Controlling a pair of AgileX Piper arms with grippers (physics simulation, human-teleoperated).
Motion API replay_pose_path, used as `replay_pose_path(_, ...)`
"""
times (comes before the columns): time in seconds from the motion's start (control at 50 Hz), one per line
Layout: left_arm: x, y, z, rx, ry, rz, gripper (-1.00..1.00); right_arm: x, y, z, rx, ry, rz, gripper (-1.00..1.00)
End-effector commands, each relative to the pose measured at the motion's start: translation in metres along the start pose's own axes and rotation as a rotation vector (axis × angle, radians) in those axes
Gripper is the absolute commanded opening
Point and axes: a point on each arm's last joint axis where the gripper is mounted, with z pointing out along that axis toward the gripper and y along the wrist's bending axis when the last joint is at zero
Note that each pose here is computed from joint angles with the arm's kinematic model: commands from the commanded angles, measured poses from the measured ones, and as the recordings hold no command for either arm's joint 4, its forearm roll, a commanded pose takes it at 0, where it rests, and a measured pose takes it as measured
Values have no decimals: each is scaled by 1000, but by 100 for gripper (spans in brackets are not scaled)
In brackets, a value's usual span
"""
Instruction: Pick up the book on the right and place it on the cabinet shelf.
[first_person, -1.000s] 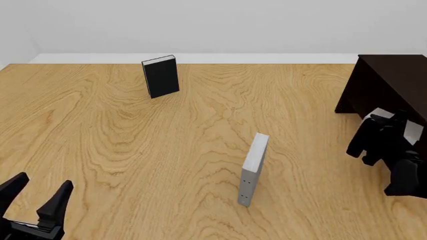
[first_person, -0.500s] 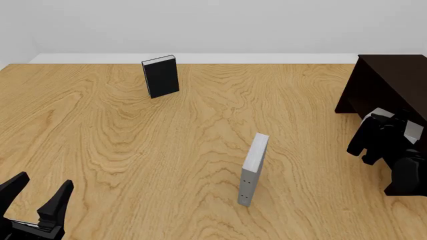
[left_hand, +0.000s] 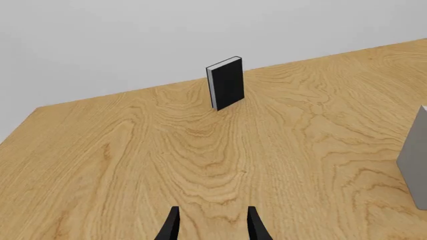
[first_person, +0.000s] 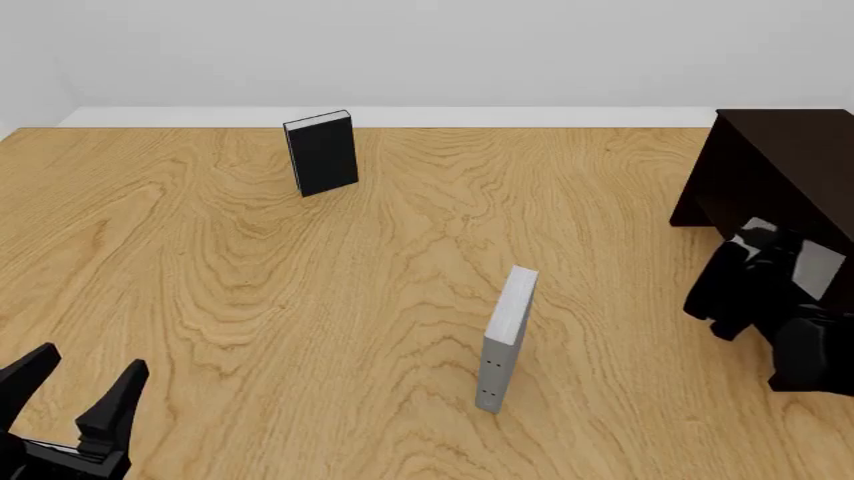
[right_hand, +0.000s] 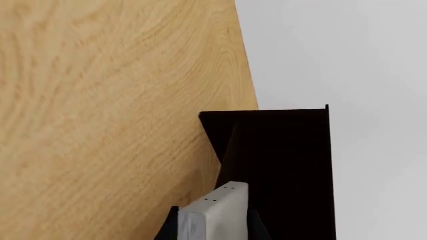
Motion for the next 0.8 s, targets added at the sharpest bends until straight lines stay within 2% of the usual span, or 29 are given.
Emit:
replay_pose_path(0.02,0,0,0,-1,1,-1,100,-7,0,2,-10,-19,5,100)
replay_pose_path(0.62,2,0,-4,-4,1,-2,100,-32,10,7,-66,-87,5,100)
replay_pose_path(0.8,1,0,-2,1,3,-2,100,-38,-1,8,-41,-104,9,100)
